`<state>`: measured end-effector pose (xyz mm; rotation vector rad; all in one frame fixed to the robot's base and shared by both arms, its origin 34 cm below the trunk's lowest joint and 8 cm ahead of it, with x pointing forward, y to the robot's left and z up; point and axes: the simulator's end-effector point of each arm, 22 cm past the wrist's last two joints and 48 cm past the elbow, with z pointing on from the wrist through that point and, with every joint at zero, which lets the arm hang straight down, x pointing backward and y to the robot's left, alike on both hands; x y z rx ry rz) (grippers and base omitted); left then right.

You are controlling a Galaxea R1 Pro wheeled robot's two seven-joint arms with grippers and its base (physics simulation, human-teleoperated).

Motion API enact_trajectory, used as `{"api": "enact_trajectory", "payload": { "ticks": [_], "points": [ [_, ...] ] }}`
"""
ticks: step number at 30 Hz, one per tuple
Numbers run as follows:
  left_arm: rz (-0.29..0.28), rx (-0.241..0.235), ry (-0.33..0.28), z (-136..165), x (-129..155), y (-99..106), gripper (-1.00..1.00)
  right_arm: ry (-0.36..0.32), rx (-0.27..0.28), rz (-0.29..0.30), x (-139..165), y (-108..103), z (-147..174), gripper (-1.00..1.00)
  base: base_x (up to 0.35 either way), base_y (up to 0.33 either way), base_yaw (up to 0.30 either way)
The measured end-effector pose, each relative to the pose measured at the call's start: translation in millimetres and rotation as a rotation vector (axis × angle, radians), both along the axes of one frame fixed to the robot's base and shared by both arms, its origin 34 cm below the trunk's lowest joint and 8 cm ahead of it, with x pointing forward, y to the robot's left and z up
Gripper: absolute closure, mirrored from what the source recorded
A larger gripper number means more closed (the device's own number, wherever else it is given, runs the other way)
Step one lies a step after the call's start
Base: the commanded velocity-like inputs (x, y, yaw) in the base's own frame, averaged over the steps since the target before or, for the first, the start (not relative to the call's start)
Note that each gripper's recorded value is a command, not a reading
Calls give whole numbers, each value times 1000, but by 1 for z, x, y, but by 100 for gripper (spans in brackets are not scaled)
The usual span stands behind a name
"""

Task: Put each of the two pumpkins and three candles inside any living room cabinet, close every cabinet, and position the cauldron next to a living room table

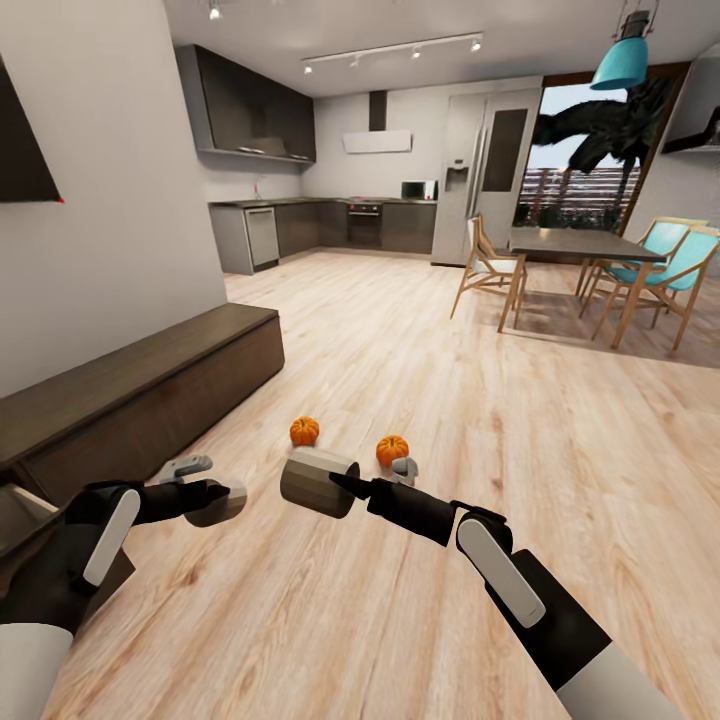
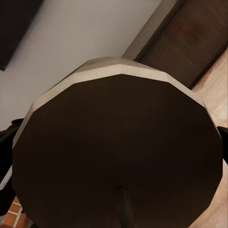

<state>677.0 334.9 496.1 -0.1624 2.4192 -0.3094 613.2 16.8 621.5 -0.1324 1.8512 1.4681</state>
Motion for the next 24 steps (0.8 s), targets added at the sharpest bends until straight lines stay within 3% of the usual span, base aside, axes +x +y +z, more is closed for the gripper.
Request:
{"api": "enact_trajectory", "payload": {
  "ticks": [7, 24],
  "points": [
    [0, 1, -21, 13, 0, 0, 100, -21, 0, 0, -3, 0, 12, 100, 0, 0, 0],
    [-1, 4, -2, 41, 10, 0, 100, -2, 0, 0, 10, 0, 41, 100, 0, 0, 0]
  ]
}}
